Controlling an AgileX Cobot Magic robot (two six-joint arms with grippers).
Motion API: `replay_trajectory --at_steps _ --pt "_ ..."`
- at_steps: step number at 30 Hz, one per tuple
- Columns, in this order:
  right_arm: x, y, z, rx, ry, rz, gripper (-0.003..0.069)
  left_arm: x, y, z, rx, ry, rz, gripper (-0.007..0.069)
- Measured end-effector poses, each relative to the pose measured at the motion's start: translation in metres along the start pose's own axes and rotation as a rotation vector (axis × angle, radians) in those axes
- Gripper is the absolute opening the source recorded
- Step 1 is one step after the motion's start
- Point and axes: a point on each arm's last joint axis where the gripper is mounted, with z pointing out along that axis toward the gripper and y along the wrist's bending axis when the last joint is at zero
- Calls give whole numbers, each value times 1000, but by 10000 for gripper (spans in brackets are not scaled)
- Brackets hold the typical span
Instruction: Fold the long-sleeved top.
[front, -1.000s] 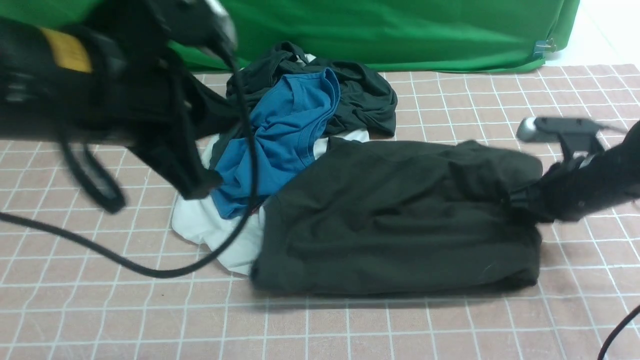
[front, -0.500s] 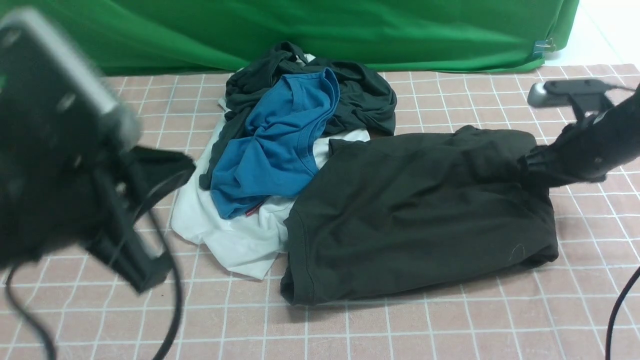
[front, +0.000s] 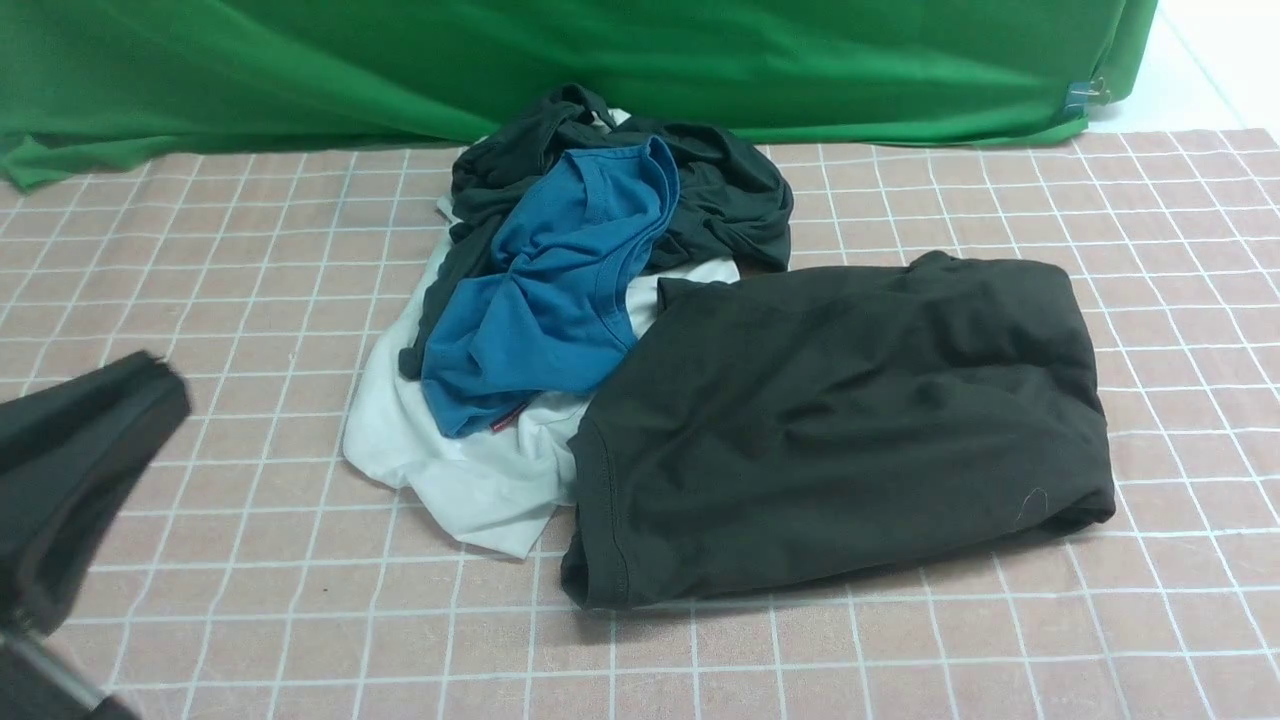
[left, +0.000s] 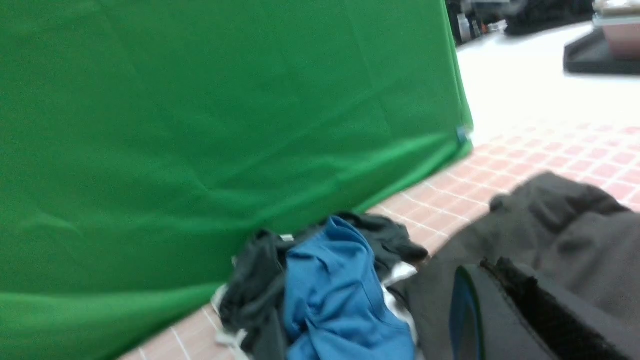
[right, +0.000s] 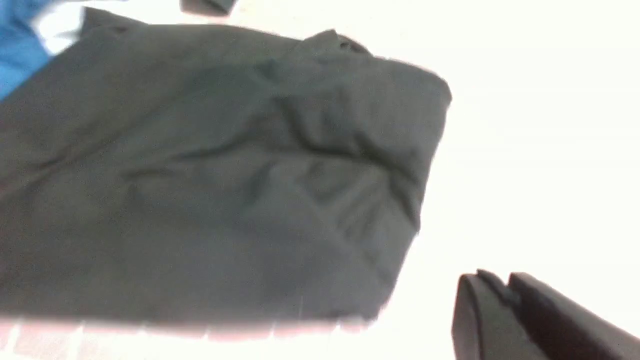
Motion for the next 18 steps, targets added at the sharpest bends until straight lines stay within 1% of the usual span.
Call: replay_trajectory --at_steps 2,4,8,13,16,18 --pt "29 6 -28 4 -66 37 75 4 -1 -3 -6 -2 26 18" --pt "47 9 -41 5 -109 64 75 6 -1 -2 -5 6 37 18" --pt "77 13 -54 5 -168 99 75 6 -2 -2 -4 8 39 18" --pt "94 12 -48 16 -267 113 78 7 -2 -2 -4 10 39 18" --pt "95 9 -34 33 -374 125 85 8 -2 -2 -3 12 39 18" --pt "97 6 -23 41 -448 166 98 8 -2 -2 -2 13 39 18"
